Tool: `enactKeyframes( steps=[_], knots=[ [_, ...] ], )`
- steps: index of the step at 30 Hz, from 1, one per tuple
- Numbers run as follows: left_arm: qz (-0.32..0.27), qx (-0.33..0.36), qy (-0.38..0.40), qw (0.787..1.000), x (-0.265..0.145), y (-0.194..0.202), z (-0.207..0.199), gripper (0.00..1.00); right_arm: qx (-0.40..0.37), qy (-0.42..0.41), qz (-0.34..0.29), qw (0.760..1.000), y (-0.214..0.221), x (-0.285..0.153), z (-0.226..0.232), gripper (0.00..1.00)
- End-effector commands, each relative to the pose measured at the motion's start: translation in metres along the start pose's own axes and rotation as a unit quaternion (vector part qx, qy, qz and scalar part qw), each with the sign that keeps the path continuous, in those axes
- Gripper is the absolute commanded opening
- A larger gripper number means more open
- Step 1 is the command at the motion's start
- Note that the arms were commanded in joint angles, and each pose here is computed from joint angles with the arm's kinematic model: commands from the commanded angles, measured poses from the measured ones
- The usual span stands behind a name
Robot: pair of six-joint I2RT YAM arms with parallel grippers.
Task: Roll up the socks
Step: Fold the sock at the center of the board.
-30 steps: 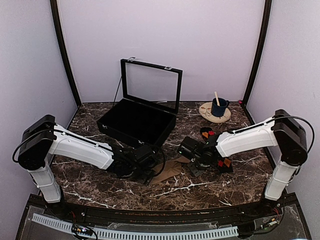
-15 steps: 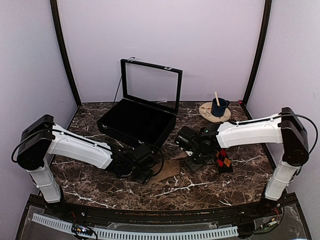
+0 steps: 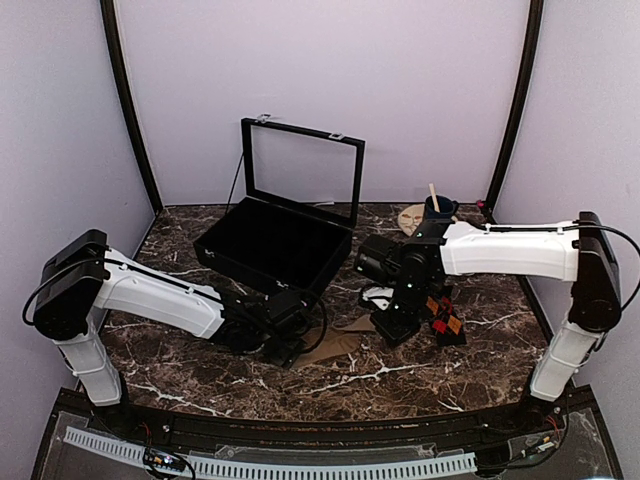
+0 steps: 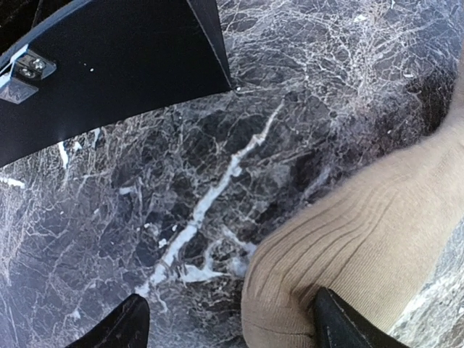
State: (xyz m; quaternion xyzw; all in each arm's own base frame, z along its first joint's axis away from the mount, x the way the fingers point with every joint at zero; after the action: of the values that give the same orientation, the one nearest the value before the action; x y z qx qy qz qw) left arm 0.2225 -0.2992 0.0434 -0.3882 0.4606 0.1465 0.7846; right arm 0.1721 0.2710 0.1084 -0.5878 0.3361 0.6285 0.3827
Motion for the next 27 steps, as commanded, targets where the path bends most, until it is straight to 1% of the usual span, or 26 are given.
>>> enactKeyframes(
  steps=[1, 8, 15, 18, 22, 27],
  knots=[
    [0.036, 0.034, -0.027, 0.998, 0.001, 0.022, 0.014, 0.80, 0.032, -0.046, 0.044, 0.997, 0.026, -0.011, 0.007, 0.00],
    [0.017, 0.027, -0.019, 0.999, -0.002, 0.011, 0.012, 0.79, 0.074, -0.110, 0.060, 0.989, 0.025, -0.019, 0.029, 0.00],
    [-0.015, 0.024, 0.014, 0.999, -0.010, -0.001, 0.004, 0.78, 0.125, -0.212, 0.082, 0.966, 0.016, -0.019, 0.065, 0.01],
    [-0.020, 0.027, 0.017, 0.999, -0.012, -0.003, 0.004, 0.77, 0.141, -0.240, 0.076, 0.957, 0.005, -0.023, 0.076, 0.02],
    [-0.027, 0.031, 0.026, 0.999, -0.014, -0.004, 0.002, 0.77, 0.165, -0.267, 0.090, 0.945, -0.003, -0.020, 0.088, 0.05],
    [-0.034, 0.034, 0.036, 0.998, -0.016, -0.007, 0.000, 0.77, 0.177, -0.297, 0.097, 0.933, -0.017, -0.019, 0.103, 0.05]
  ],
)
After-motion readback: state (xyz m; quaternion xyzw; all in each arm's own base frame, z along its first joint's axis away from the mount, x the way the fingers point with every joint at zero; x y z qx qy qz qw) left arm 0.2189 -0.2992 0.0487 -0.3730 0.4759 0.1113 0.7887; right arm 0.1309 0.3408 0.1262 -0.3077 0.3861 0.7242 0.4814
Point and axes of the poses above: each gripper's point midway between its finger pads, its own x axis out along the fingers, its own z axis along the line the jaws close on, y = z × x, the point moved 2 cm from there along -x, back along the fingers, and after that the axes turned 7 degrees about x, right-handed, at the moved point
